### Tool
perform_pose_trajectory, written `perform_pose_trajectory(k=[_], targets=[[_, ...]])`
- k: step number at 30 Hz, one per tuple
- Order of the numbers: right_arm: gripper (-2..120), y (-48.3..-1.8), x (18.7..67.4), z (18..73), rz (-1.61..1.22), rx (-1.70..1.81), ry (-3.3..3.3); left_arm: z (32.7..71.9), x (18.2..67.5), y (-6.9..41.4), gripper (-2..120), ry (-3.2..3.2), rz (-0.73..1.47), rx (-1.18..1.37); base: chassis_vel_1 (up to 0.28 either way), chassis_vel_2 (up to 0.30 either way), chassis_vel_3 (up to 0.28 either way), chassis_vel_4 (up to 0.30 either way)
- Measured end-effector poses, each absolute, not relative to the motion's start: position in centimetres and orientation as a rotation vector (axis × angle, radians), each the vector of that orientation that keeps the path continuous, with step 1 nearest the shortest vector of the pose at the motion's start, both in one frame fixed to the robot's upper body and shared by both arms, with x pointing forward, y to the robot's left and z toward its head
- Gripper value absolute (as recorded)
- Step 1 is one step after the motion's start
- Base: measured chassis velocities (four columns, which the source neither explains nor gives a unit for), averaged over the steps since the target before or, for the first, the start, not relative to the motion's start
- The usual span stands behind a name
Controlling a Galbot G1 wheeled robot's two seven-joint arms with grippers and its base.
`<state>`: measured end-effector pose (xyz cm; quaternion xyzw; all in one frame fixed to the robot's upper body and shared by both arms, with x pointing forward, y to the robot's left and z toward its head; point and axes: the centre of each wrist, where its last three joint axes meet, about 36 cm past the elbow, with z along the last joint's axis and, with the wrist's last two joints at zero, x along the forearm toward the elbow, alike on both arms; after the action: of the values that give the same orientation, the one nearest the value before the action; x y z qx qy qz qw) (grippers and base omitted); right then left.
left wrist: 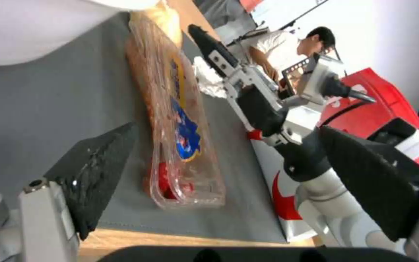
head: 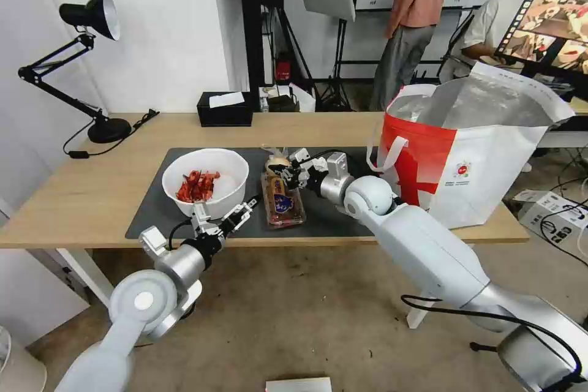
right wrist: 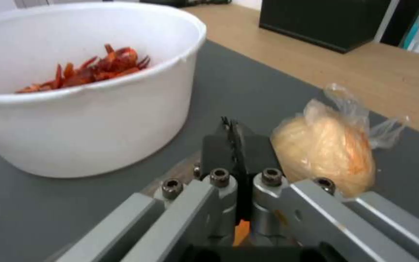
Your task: Pick up the trash from the table and place it into the takeout bag.
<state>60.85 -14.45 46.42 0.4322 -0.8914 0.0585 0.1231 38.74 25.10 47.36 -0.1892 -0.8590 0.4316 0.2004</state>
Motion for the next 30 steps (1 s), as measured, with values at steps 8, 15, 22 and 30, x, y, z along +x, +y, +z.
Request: perform_pose_trajectory(k=[8,15,22,30], targets=[[0,-14.2,61.1,45.6,0.175,1.254,-2.579,46.7,39.5,24.3,100,-2.383,1.188,-0.516,0.000,0.000,0.000,0.000],[0,-13.9,61.0,45.2,0.175,1.255,-2.571,46.5,40.4,23.6,100,-2.376,1.164,-0.509,0.000,0.000,0.000,0.000],[0,-13.9,60.8,45.1,0.180,1.255,-2.571,46.3,41.0,23.0,100,-2.370,1.139,-0.485,0.000,0.000,0.000,0.000],[0,-13.7,60.7,45.1,0.186,1.259,-2.572,46.1,41.6,22.4,100,-2.359,1.091,-0.456,0.000,0.000,0.000,0.000]])
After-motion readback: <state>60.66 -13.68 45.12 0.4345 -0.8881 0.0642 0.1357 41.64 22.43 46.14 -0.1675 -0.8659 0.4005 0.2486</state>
